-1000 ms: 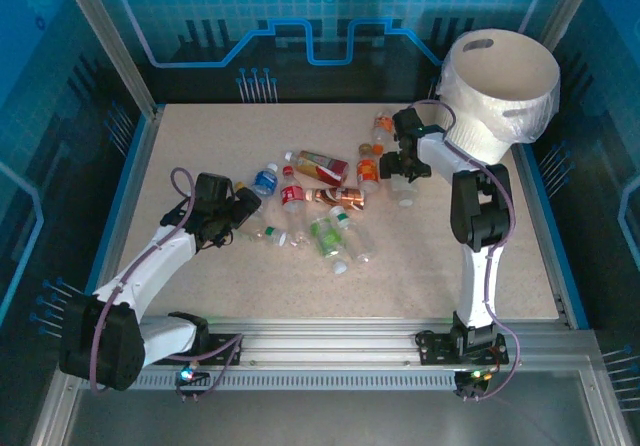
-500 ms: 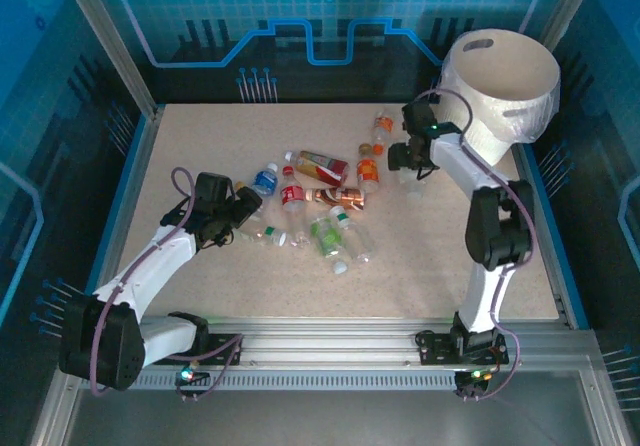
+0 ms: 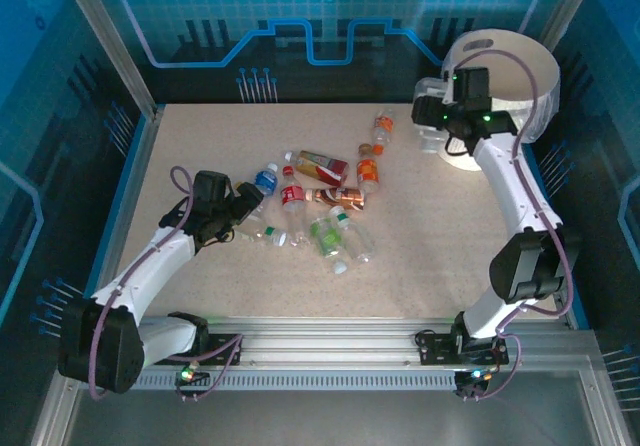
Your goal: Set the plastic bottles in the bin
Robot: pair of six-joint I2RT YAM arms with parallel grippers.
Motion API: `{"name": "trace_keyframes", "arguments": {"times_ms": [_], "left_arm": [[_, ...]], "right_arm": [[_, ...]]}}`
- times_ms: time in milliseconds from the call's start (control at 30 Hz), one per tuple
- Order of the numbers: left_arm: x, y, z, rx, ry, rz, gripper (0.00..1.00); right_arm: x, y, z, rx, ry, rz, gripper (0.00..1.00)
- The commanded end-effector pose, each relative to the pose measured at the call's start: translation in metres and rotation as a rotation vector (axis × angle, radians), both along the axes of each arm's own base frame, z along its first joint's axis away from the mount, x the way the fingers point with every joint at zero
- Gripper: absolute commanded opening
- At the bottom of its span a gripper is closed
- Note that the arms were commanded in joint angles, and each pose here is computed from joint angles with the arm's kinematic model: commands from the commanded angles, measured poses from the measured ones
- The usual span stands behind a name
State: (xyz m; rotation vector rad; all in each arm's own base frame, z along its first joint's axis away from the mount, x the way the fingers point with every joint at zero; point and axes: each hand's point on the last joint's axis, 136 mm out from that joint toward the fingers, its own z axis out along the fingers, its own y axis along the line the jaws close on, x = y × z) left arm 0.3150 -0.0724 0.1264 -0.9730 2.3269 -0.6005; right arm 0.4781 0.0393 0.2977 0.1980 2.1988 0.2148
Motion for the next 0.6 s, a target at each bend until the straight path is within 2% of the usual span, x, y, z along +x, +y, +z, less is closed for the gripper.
{"name": "trace_keyframes", "arguments": {"times_ms": [0,100,400,567], "left_arm": [[-0.001,-0.001,0.005,-0.025,-0.021,-0.004,0.99],[-0.002,0.000,0.005,-0.025,-0.021,-0.004,0.99],[-0.007,0.002,0.008,-0.023,-0.032,0.001,0.99],[-0.009,0.002,0.007,-0.026,-0.032,0.004,0.99]], "right_arm": [[0.007,-0.007,0.060,0.181,-0.159,0.011,0.63],[0.014,-0.024,0.086,0.308,-0.237,-0.014,0.62],[0.023,-0.070,0.140,0.528,-0.399,-0.107,0.62],[0.033,-0.098,0.142,0.553,-0.473,-0.251,0.63]]}}
